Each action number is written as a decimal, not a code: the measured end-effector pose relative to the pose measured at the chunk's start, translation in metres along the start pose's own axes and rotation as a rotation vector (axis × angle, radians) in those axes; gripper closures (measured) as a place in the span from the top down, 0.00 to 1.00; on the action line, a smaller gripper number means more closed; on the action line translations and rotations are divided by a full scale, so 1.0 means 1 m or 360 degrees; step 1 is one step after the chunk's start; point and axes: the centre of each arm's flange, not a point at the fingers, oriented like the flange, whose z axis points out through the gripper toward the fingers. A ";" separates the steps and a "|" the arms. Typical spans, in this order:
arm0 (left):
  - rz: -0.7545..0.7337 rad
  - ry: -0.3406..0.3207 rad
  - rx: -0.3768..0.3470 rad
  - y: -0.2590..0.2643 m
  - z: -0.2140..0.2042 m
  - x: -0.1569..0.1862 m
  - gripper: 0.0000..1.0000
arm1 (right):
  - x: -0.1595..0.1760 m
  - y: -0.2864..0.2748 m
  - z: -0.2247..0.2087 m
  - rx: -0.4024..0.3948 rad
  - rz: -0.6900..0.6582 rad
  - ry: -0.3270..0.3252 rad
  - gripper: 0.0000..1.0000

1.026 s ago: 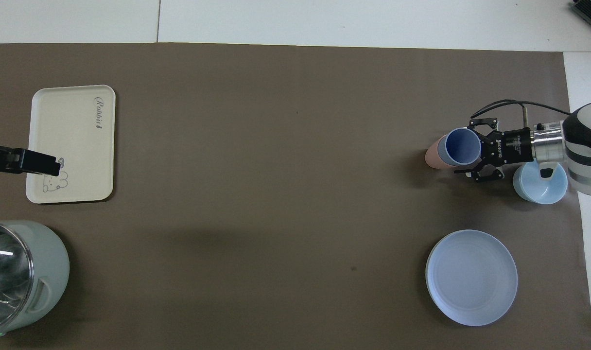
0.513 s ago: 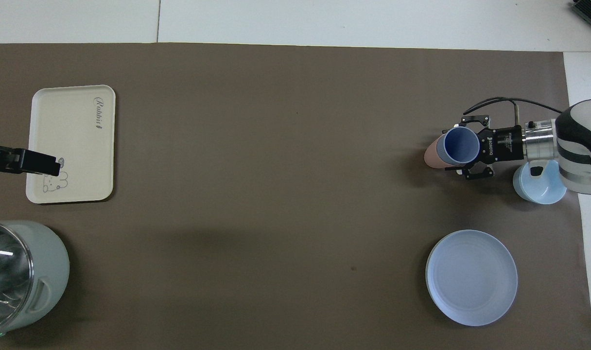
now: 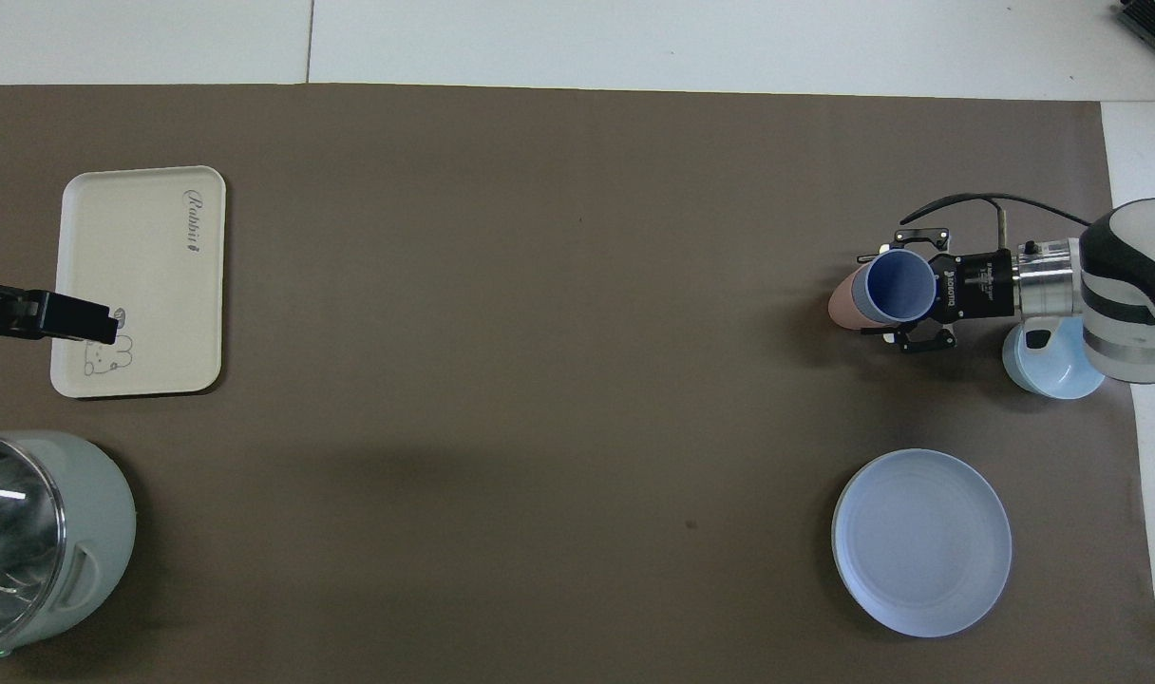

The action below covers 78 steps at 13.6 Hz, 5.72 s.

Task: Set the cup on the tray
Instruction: 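Lower the right gripper and grasp the blue cup's rim, then lift the blue cup with the right gripper while the left gripper approaches, then grasp the blue cup's base with the left gripper, then pull the blue cup to the tray with the left gripper, then lower the blue cup onto the tray with the left gripper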

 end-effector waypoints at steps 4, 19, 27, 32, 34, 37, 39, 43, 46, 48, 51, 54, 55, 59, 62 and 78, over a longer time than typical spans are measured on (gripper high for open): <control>0.0000 0.0000 0.0000 0.000 0.000 0.000 1.00 | -0.009 0.002 0.011 -0.0068 -0.0047 -0.0058 0.81; -0.0041 -0.0034 -0.0119 0.036 0.005 0.001 1.00 | -0.289 0.021 0.059 -0.0245 -0.0039 0.0230 0.81; -0.0450 0.0240 -0.0408 0.248 0.002 0.000 1.00 | -0.371 0.042 0.147 -0.0257 -0.0035 0.0400 0.81; -0.0499 0.0325 -0.0543 0.330 0.013 -0.025 0.92 | -0.380 0.041 0.147 -0.0249 -0.0042 0.0396 0.81; -0.0574 0.0392 -0.0619 0.341 0.018 -0.025 0.89 | -0.382 0.042 0.149 -0.0252 -0.0036 0.0396 0.81; -0.0603 0.0396 -0.0643 0.345 0.030 -0.021 0.84 | -0.382 0.042 0.149 -0.0252 -0.0035 0.0396 0.81; -0.0628 0.0408 -0.0670 0.347 0.036 -0.016 0.77 | -0.382 0.042 0.149 -0.0252 -0.0033 0.0396 0.81; -0.0664 0.0405 -0.0724 0.357 0.040 -0.016 0.23 | -0.379 0.041 0.148 -0.0250 -0.0024 0.0411 0.81; -0.0664 0.0403 -0.0727 0.358 0.039 -0.017 0.16 | -0.377 0.040 0.147 -0.0248 -0.0020 0.0416 0.81; -0.0671 0.0394 -0.0725 0.357 0.035 -0.017 0.16 | -0.378 0.039 0.146 -0.0245 -0.0024 0.0414 0.81; -0.0689 0.0336 -0.0697 0.342 -0.002 -0.017 0.05 | -0.377 0.037 0.143 -0.0235 -0.0017 0.0414 0.81; -0.0747 0.0293 -0.0643 0.294 -0.043 -0.010 0.05 | -0.369 0.034 0.135 -0.0223 0.0007 0.0415 0.81; -0.0755 0.0281 -0.0612 0.273 -0.045 -0.005 0.05 | -0.362 0.031 0.127 -0.0228 0.0020 0.0413 0.81; -0.0786 0.0310 -0.0510 0.165 -0.034 0.023 0.05 | -0.294 0.015 0.075 -0.0214 -0.0023 0.0329 0.81; -0.0718 0.0366 -0.0399 0.042 0.001 0.029 0.05 | -0.226 0.005 0.047 -0.0178 -0.0028 0.0231 0.81; -0.0480 0.0591 -0.0103 -0.171 0.226 0.064 0.11 | -0.016 -0.010 -0.006 -0.0066 -0.0055 -0.0039 0.81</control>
